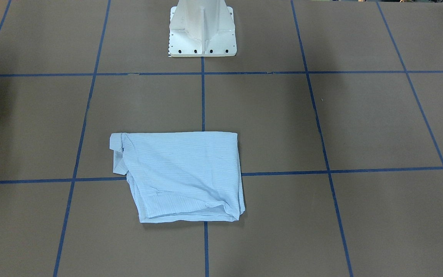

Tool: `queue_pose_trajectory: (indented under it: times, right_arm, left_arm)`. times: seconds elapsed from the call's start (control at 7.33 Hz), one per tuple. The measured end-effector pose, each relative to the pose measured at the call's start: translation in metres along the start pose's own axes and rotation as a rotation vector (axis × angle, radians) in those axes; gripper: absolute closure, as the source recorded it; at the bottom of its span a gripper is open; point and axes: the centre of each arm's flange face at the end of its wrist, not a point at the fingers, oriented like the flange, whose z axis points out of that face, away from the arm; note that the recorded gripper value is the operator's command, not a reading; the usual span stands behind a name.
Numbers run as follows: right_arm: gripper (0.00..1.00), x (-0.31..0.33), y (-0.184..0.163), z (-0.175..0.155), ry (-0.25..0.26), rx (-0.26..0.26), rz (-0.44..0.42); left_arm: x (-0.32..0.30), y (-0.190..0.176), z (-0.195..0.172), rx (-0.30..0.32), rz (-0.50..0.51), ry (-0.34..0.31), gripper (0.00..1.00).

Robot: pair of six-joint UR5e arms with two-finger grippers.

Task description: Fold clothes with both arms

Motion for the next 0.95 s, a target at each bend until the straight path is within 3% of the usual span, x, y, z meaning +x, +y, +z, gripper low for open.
queue_pose_trajectory:
  times: [0.41, 0.95]
  right_arm:
    - [0.00, -0.004, 0.050, -0.014, -0.001, 0.017, -0.001]
    - [0.00, -0.007, 0.068, -0.026, -0.041, 0.030, -0.007]
  left_arm:
    - [0.011, -0.005, -0.011, 0.022, 0.021, 0.004, 0.00]
    - [-0.004, 0.013, 0.003, -0.020, -0.021, -0.004, 0.00]
